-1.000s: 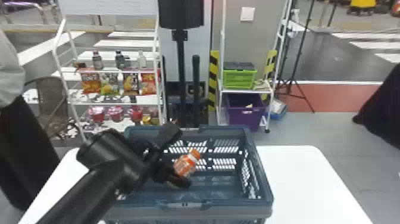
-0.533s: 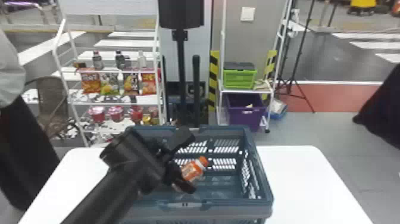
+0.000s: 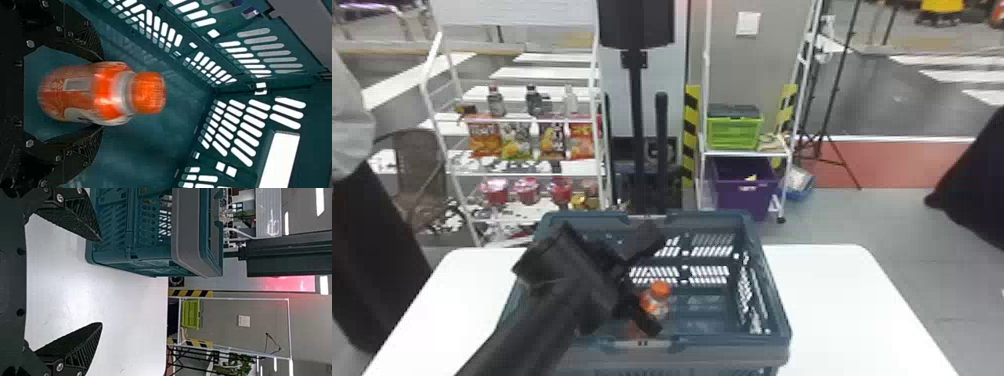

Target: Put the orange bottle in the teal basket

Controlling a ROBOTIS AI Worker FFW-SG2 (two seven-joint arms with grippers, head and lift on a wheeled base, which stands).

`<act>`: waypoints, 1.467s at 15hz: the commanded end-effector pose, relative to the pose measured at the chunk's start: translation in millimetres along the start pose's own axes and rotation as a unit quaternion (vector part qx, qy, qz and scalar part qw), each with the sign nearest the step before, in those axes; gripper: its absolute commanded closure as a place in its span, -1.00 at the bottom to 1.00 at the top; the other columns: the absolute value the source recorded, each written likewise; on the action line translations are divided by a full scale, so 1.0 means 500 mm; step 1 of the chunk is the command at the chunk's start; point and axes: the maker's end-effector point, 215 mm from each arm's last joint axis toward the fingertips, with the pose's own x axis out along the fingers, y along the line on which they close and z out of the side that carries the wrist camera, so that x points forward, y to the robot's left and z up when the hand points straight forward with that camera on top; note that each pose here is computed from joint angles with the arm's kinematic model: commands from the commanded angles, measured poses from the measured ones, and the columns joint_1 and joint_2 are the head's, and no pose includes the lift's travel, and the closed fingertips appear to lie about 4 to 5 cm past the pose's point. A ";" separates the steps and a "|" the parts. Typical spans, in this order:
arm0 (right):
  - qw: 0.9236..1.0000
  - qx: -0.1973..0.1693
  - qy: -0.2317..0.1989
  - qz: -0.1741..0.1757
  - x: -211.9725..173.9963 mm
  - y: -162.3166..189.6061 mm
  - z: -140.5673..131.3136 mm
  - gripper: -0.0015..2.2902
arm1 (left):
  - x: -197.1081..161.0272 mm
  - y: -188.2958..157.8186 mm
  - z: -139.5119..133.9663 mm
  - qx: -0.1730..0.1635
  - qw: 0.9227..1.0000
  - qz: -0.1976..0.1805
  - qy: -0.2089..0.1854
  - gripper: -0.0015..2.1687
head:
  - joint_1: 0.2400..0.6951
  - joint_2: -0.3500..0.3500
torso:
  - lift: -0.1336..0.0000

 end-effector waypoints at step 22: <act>0.999 -0.010 -0.030 0.016 -0.033 0.016 0.068 -0.88 | -0.468 -0.012 -0.083 -0.252 0.914 0.137 -0.287 -0.87 | 0.14 0.00 | 1.00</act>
